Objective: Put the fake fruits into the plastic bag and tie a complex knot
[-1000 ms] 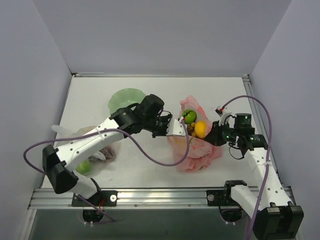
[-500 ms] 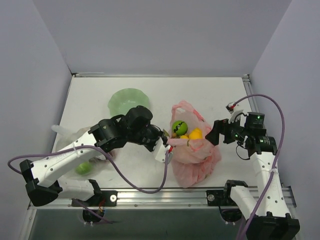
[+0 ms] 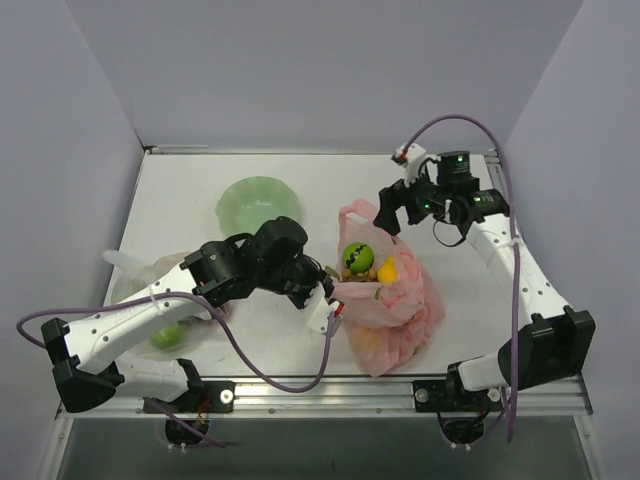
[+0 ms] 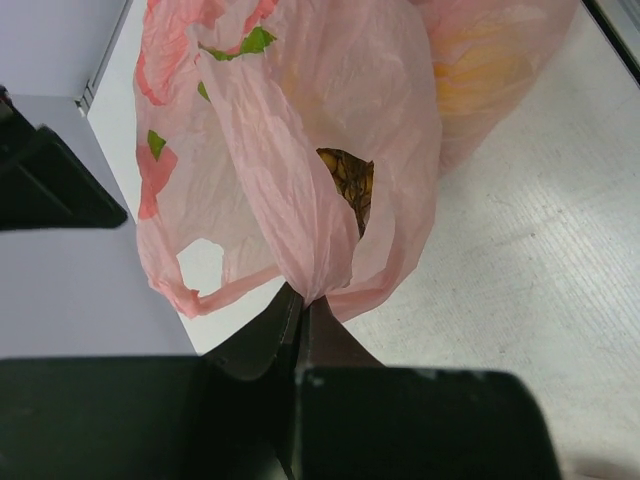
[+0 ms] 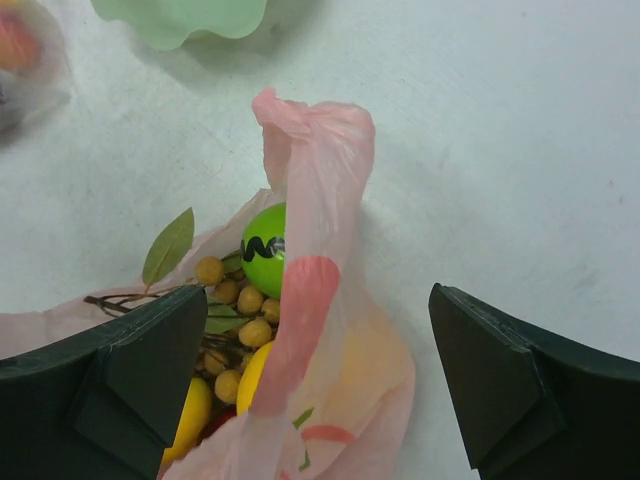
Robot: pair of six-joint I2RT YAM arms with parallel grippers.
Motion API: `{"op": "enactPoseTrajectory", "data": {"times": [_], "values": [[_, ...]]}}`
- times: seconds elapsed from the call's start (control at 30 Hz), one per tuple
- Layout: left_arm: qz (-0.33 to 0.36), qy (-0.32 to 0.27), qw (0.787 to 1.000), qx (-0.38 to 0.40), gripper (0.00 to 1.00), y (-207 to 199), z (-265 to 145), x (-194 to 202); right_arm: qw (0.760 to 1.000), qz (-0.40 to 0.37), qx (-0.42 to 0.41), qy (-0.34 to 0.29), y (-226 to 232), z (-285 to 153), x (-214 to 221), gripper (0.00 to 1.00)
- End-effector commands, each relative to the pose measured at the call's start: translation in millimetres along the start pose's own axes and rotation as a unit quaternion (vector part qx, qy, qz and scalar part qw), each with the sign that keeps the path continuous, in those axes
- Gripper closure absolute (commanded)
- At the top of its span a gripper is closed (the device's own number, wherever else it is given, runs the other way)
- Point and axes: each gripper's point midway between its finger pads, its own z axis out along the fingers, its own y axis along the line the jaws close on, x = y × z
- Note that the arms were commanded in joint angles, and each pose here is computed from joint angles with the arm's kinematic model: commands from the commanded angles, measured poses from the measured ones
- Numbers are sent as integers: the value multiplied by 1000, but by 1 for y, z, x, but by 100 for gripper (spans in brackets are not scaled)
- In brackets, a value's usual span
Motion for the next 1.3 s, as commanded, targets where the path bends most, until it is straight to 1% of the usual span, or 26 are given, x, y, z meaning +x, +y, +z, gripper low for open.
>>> {"op": "enactPoseTrajectory", "data": {"times": [0.0,0.2,0.37,0.43,0.47,0.5,0.53,0.57,0.6,0.67,0.7,0.73,0.77,0.8,0.83,0.87,0.9,0.93,0.97,1.03,1.07,1.13,1.17,1.2,1.23,1.27], "values": [[9,-18,1000,10,100,-4,5,-5,995,-103,16,4,0,31,-21,0],[2,-23,1000,9,100,-7,5,-4,982,-187,19,19,6,86,-29,0],[-1,-19,1000,6,100,-9,4,-2,973,-224,5,58,6,122,-13,0],[-10,-17,1000,2,100,-8,3,0,971,-229,0,63,7,127,-11,6],[-15,-14,1000,-1,100,-8,2,1,971,-226,-5,72,8,133,-6,13],[-29,-11,999,-7,100,-7,1,3,972,-223,-5,75,7,133,-5,44],[-39,-8,999,-18,100,-2,1,6,973,-219,-5,77,7,134,-6,58],[-51,-3,998,-28,100,1,-1,9,974,-217,1,70,5,130,-17,71],[-79,7,996,-41,100,5,-4,14,978,-194,4,76,6,126,-17,100],[-120,18,989,-82,100,23,-16,27,985,-164,22,49,0,103,-40,100],[-158,20,982,-97,100,28,-21,33,988,-149,25,33,-2,93,-51,100],[-188,29,974,-125,100,40,-32,47,993,-114,33,17,-3,81,-60,100],[-208,30,967,-146,100,49,-41,52,994,-95,55,-16,-16,54,-82,100],[-244,29,955,-165,100,55,-49,58,995,-78,56,-37,-18,39,-93,100],[-258,31,946,-193,100,67,-57,64,996,-38,62,-56,-21,25,-102,100],[-284,28,929,-234,100,83,-73,72,993,-20,76,-88,-32,-6,-118,100],[-301,31,921,-246,100,86,-79,77,991,-1,88,-103,-36,-21,-123,100],[-303,24,910,-283,100,102,-90,78,989,11,81,-123,-36,-36,-131,100],[-311,20,897,-314,100,112,-105,82,983,41,91,-152,-40,-64,-139,100],[-307,-13,876,-371,100,140,-130,72,978,54,86,-183,-36,-93,-148,100],[-305,-27,867,-393,100,147,-143,65,969,80,99,-210,-39,-121,-153,100],[-281,-63,863,-415,100,157,-165,45,966,98,85,-226,-31,-139,-150,100],[-257,-84,876,-398,100,154,-164,31,962,97,88,-240,-21,-155,-148,100],[-246,-95,884,-386,100,148,-163,24,962,100,89,-240,-20,-159,-140,100],[-243,-100,888,-376,100,137,-163,21,967,111,79,-218,-18,-145,-115,100],[-235,-102,900,-354,100,125,-155,18,969,101,67,-217,-2,-150,-105,100]]}}
